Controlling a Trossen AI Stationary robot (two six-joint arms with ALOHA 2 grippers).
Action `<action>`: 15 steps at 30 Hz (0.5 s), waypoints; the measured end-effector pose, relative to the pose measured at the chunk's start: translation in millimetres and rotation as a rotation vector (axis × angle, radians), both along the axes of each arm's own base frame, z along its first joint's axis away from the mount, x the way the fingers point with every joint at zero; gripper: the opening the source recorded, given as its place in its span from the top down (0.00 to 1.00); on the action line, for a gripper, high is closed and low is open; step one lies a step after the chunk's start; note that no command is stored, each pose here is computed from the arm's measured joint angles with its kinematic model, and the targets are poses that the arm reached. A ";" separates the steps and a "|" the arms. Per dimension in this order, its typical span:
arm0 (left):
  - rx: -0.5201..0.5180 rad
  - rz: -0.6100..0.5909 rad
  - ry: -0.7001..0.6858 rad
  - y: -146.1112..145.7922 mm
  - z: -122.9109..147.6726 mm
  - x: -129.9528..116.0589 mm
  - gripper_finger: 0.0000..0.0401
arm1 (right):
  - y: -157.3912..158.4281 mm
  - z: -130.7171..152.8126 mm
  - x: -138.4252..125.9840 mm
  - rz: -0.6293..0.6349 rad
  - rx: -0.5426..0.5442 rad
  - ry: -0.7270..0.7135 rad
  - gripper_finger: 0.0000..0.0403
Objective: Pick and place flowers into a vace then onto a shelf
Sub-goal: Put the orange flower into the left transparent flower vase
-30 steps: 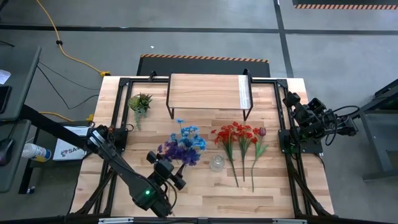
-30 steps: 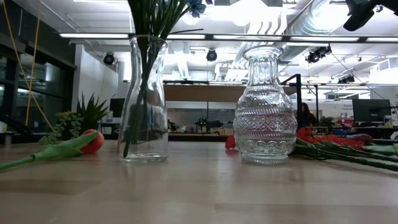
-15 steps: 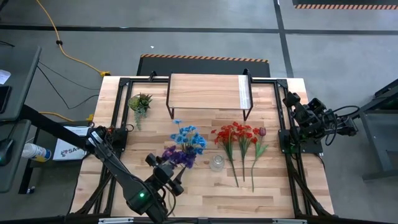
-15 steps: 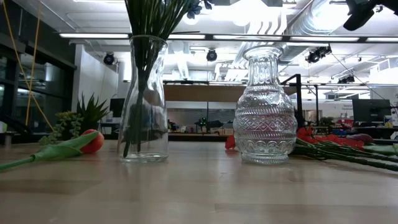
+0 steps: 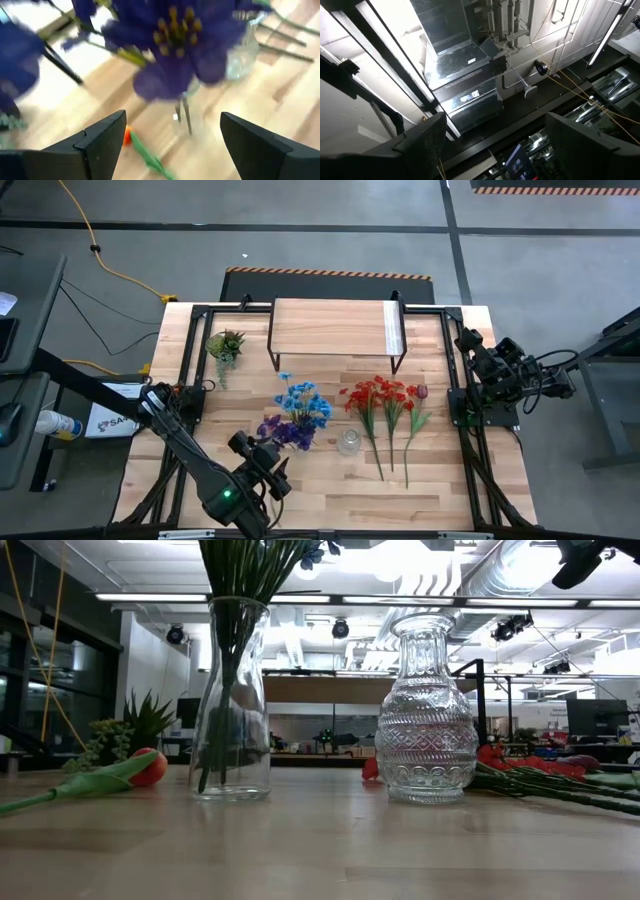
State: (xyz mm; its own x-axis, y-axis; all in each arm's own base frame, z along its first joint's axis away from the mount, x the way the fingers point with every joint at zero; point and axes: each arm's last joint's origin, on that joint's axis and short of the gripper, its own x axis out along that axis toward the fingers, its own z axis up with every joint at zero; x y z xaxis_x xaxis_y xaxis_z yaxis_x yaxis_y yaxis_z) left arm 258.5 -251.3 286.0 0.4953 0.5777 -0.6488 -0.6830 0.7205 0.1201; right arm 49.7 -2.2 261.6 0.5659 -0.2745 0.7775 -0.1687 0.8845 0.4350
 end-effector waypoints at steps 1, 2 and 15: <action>-0.017 0.001 0.006 -0.8 1.5 -0.3 0.12 | 0.0 0.0 0.0 0.000 0.000 0.000 0.19; -0.032 -0.002 0.013 -2.6 2.9 -1.5 0.12 | 0.0 0.0 0.0 0.000 0.000 0.000 0.19; -0.233 0.049 -0.005 -28.1 10.5 -26.4 0.13 | 0.0 0.0 0.0 -0.009 -0.006 0.003 0.19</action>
